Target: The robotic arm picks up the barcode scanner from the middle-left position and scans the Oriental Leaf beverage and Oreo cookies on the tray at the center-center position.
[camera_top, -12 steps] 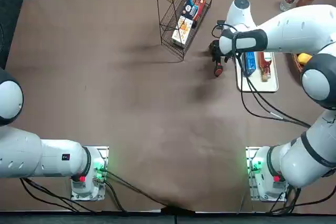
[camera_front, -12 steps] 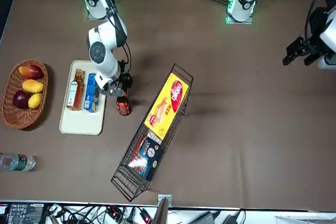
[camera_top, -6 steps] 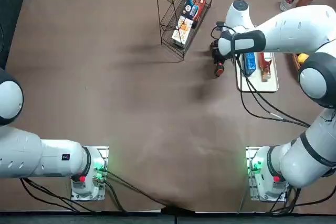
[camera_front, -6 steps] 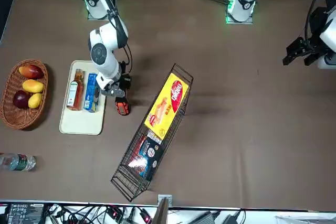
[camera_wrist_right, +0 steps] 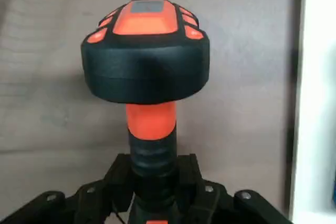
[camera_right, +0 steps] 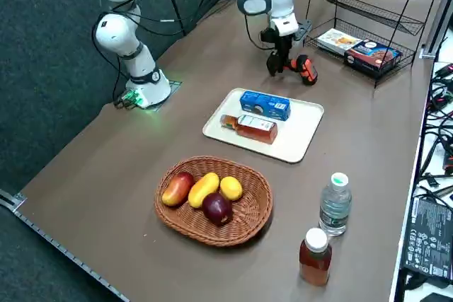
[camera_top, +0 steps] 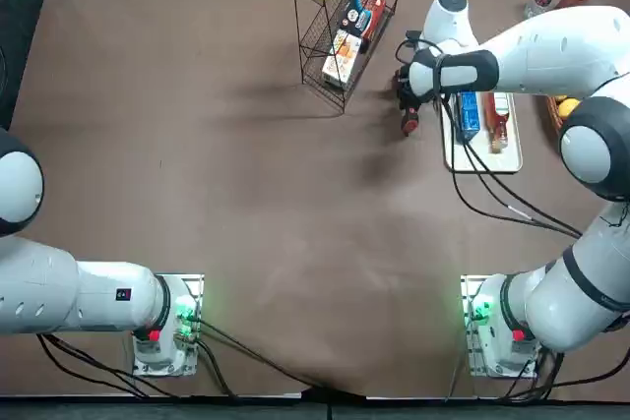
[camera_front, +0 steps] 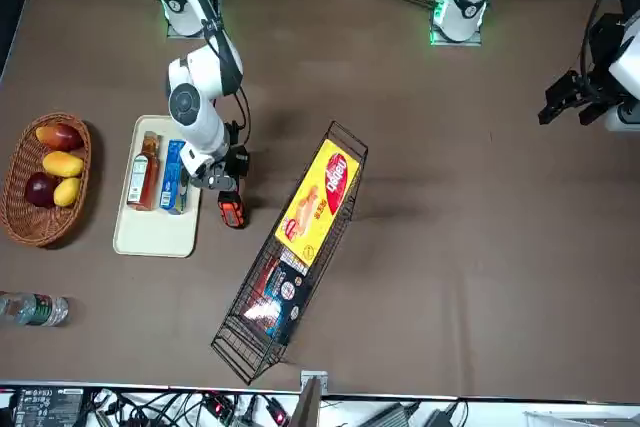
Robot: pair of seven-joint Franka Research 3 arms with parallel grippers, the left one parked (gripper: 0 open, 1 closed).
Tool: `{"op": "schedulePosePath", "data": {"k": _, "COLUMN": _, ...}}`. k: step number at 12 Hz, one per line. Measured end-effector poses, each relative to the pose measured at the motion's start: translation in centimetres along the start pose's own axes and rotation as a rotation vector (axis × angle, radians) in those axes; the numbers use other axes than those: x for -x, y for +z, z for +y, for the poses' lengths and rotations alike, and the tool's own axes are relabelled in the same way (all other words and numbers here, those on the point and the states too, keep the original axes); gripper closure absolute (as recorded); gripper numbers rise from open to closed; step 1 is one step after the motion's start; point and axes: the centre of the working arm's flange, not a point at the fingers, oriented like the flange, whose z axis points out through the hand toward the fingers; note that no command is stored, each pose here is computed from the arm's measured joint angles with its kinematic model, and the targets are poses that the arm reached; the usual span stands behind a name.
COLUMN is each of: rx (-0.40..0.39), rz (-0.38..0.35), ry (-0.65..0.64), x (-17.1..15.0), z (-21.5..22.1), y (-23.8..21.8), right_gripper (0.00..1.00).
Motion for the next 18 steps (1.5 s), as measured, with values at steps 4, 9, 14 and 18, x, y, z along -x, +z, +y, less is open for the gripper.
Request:
{"op": "schedulePosePath", "data": {"k": 4, "rx": 0.007, "rz": -0.029, "ry": 0.026, "x": -2.1, "z": 0.6, "y": -4.1, "right_gripper": 0.58}}
{"op": "schedulePosePath", "data": {"k": 9, "rx": 0.031, "rz": -0.168, "ry": 0.022, "x": -4.5, "z": 7.1, "y": -12.4, "right_gripper": 0.58}}
{"op": "schedulePosePath", "data": {"k": 14, "rx": 0.025, "rz": -0.209, "ry": -0.003, "x": -5.7, "z": 13.5, "y": -13.2, "right_gripper": 0.58}}
{"op": "schedulePosePath", "data": {"k": 18, "rx": 0.028, "rz": -0.224, "ry": -0.066, "x": -6.5, "z": 18.4, "y": -13.2, "right_gripper": 0.58}}
